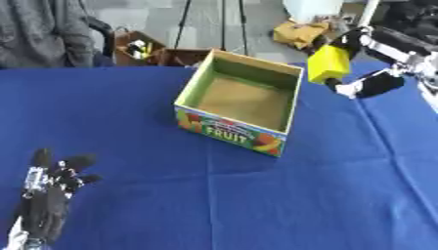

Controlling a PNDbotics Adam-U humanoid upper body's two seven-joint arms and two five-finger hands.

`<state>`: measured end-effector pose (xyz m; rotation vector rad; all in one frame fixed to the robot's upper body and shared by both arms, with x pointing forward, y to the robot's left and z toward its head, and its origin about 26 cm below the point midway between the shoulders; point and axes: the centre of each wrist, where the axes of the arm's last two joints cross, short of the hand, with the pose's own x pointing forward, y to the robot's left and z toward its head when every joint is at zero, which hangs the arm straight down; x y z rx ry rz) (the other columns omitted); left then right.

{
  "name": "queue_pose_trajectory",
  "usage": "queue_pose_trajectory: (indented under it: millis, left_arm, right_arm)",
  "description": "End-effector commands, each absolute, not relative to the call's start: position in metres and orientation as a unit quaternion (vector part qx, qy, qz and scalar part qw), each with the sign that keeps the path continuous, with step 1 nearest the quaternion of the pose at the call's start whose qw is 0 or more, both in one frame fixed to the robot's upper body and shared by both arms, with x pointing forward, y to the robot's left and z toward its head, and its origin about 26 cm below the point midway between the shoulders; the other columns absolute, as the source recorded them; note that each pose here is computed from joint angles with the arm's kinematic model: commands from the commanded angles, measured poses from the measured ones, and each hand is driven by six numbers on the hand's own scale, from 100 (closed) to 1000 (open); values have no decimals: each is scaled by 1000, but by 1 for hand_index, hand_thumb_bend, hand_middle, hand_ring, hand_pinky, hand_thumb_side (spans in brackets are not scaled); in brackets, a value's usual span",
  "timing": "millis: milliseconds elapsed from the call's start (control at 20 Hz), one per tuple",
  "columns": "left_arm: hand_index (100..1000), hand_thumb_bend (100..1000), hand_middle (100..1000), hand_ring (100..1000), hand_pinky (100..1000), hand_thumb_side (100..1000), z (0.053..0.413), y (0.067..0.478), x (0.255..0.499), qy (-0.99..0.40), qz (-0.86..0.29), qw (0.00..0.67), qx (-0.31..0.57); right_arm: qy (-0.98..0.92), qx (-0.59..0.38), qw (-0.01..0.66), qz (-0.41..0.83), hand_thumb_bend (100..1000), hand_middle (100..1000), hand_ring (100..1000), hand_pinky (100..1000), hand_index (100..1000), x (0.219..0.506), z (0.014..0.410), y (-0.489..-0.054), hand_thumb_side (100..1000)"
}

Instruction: Pick up objects on the table and place them in the box.

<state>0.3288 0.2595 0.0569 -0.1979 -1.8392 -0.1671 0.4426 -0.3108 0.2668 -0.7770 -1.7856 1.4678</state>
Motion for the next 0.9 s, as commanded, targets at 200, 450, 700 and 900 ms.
queue_pose_trajectory:
  millis: [200,450,700,900]
  left_arm:
    - [666,485,710,858,728,1000,69,254,334,-802,-93,583,-96]
    - [666,483,710,859,730,1000,73,249,336,-805,-97,576,-104]
    - [666,482,711,860,731,1000,74,246,336,-806,-101,572,-111]
    - [666,482,707,860,732,1000,74,246,336,-806,-102,572,-113]
  right_arm:
    - [-670,-303,354,578,100,263,665,658,363,459,261,-301,256]
    - [-652,-303,378,583,100,321,710,687,423,470,240,-299,307]
    - [-636,-306,372,603,251,661,824,807,747,475,227,-288,467]
    - [-616,-308,347,637,453,837,884,886,848,474,227,-278,585]
